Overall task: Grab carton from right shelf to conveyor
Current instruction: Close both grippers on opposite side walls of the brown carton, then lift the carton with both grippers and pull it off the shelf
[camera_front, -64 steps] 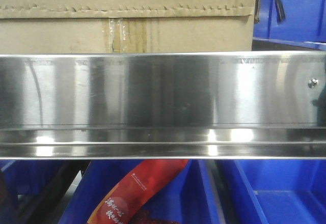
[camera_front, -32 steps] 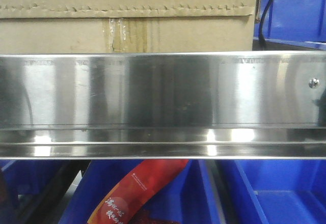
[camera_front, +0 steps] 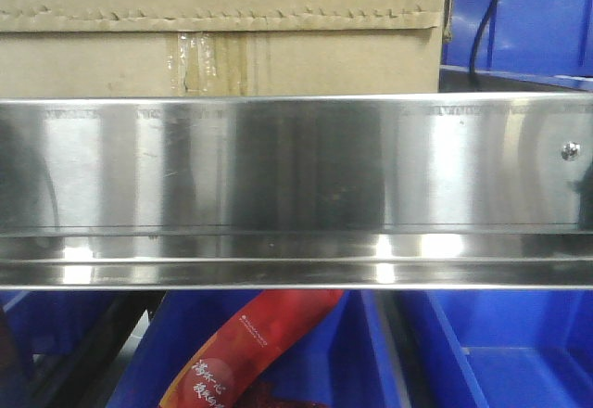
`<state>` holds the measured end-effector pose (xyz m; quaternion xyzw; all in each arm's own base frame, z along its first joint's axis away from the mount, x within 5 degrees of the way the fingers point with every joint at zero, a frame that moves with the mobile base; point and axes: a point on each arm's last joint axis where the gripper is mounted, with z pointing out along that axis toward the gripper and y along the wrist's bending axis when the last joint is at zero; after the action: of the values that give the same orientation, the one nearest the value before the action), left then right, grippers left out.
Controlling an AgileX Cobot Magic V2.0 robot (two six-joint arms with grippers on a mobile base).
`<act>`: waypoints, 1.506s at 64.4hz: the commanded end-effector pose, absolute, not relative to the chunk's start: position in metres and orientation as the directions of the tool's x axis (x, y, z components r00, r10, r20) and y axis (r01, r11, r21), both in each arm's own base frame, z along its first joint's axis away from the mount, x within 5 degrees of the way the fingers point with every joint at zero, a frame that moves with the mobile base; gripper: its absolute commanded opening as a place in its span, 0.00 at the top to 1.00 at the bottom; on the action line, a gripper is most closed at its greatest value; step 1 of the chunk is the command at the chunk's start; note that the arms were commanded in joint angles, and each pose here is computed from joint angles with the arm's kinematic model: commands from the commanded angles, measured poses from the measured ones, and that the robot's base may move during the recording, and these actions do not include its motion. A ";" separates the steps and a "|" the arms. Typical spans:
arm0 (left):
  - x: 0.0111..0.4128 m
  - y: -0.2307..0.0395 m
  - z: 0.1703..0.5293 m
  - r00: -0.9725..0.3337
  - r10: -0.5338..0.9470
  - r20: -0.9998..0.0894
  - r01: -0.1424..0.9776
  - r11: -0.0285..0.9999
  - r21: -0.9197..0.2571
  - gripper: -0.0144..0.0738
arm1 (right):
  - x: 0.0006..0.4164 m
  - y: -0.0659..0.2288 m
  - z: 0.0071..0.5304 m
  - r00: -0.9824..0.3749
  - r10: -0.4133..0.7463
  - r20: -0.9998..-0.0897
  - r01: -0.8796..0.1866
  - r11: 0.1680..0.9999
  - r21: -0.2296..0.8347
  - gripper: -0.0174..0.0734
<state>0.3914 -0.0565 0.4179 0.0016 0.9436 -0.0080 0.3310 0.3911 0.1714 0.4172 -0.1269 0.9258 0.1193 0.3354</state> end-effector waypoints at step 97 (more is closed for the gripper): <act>0.237 -0.121 0.477 -0.676 0.109 -0.728 0.249 0.965 -0.087 0.86 | 0.234 0.122 0.501 -0.589 -0.206 -0.781 -0.392 0.918 0.053 0.88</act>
<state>0.2455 -0.1127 0.4699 0.0707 0.9210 -0.0497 0.3799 0.2324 0.1163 0.4946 -0.1548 0.9044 0.0930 0.3866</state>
